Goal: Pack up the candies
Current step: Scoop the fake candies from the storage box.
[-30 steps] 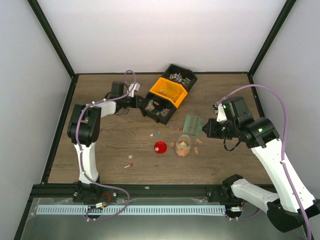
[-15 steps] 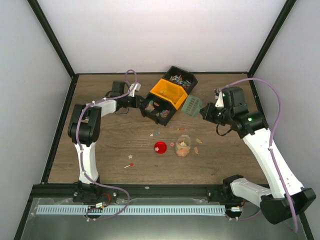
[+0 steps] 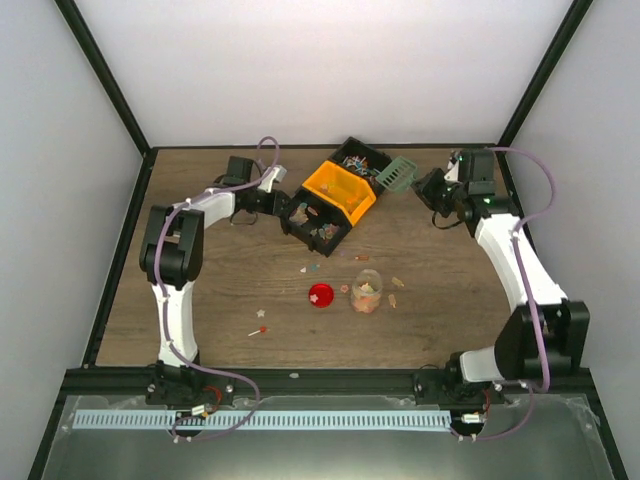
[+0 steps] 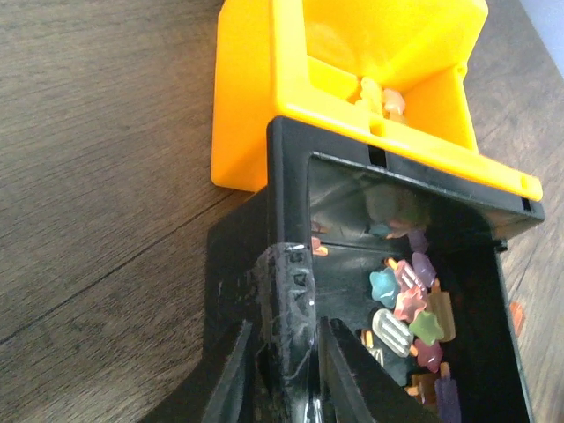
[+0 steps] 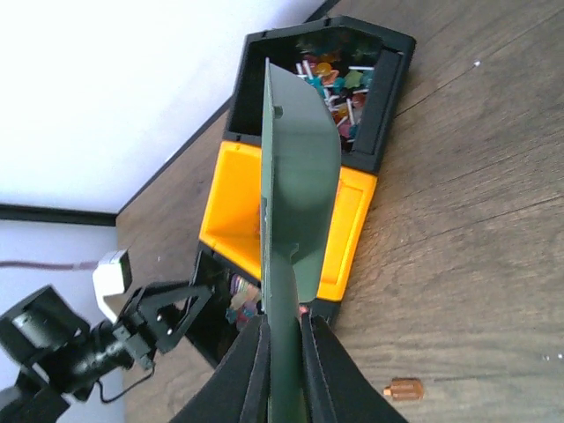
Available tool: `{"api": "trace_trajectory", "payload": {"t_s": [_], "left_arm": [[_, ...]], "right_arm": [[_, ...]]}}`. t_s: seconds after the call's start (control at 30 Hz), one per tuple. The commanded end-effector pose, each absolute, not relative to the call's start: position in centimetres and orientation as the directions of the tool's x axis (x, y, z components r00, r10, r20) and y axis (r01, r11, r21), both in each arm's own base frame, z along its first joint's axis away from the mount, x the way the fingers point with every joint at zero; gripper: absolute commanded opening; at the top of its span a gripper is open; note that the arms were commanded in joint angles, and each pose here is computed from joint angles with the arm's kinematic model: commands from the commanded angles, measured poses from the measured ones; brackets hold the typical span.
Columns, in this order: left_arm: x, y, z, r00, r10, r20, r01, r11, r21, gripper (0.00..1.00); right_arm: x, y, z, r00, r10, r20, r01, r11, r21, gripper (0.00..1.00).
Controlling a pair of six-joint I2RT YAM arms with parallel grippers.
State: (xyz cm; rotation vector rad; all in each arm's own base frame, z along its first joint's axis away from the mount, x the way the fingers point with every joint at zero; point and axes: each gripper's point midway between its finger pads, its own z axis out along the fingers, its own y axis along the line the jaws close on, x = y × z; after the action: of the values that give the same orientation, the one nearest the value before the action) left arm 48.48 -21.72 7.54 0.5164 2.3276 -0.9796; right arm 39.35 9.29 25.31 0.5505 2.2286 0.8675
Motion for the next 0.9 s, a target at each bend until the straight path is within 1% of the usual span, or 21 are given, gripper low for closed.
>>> {"api": "trace_trajectory", "payload": {"t_s": [0.0, 0.07, 0.3, 0.37, 0.4, 0.57, 0.63, 0.77, 0.87], "left_arm": [[47.8, -22.0, 7.0, -0.777, 0.191, -0.6, 0.561, 0.644, -0.521, 0.26], [47.8, -21.9, 7.2, -0.772, 0.197, -0.604, 0.566, 0.645, -0.514, 0.35], [48.4, -22.0, 9.7, -0.742, 0.187, -0.644, 0.591, 0.636, -0.497, 0.55], [48.7, -22.0, 10.7, -0.73, 0.184, -0.658, 0.6, 0.633, -0.489, 0.59], [48.8, -22.1, 11.3, -0.721, 0.18, -0.669, 0.608, 0.628, -0.486, 0.63], [49.6, -22.6, 13.7, -0.681, 0.144, -0.718, 0.634, 0.608, -0.479, 0.81], [50.5, -22.6, 14.2, -0.672, 0.135, -0.728, 0.632, 0.617, -0.469, 0.83], [52.6, -22.9, 14.8, -0.654, 0.134, -0.745, 0.627, 0.647, -0.434, 0.83], [53.9, -23.9, 14.6, -0.624, 0.178, -0.761, 0.637, 0.679, -0.364, 0.79]], "right_arm": [[43.4, 9.2, 25.7, -0.649, 0.63, -0.426, 0.117, 0.636, 0.763, 0.01], [44.7, 9.5, 25.2, -0.662, 0.622, -0.418, 0.105, 0.629, 0.77, 0.01], [47.8, 9.3, 22.6, -0.688, 0.635, -0.351, 0.147, 0.595, 0.79, 0.01], [48.5, 9.2, 22.2, -0.696, 0.637, -0.333, 0.159, 0.588, 0.793, 0.01], [48.7, 9.2, 21.8, -0.705, 0.633, -0.321, 0.167, 0.587, 0.792, 0.01], [49.9, 9.1, 21.8, -0.715, 0.614, -0.334, 0.15, 0.602, 0.784, 0.01], [50.2, 9.0, 21.4, -0.723, 0.607, -0.329, 0.157, 0.609, 0.778, 0.01], [50.8, 8.8, 21.2, -0.727, 0.602, -0.331, 0.169, 0.624, 0.763, 0.01], [50.9, 8.7, 20.7, -0.739, 0.593, -0.32, 0.185, 0.636, 0.749, 0.01]]}}
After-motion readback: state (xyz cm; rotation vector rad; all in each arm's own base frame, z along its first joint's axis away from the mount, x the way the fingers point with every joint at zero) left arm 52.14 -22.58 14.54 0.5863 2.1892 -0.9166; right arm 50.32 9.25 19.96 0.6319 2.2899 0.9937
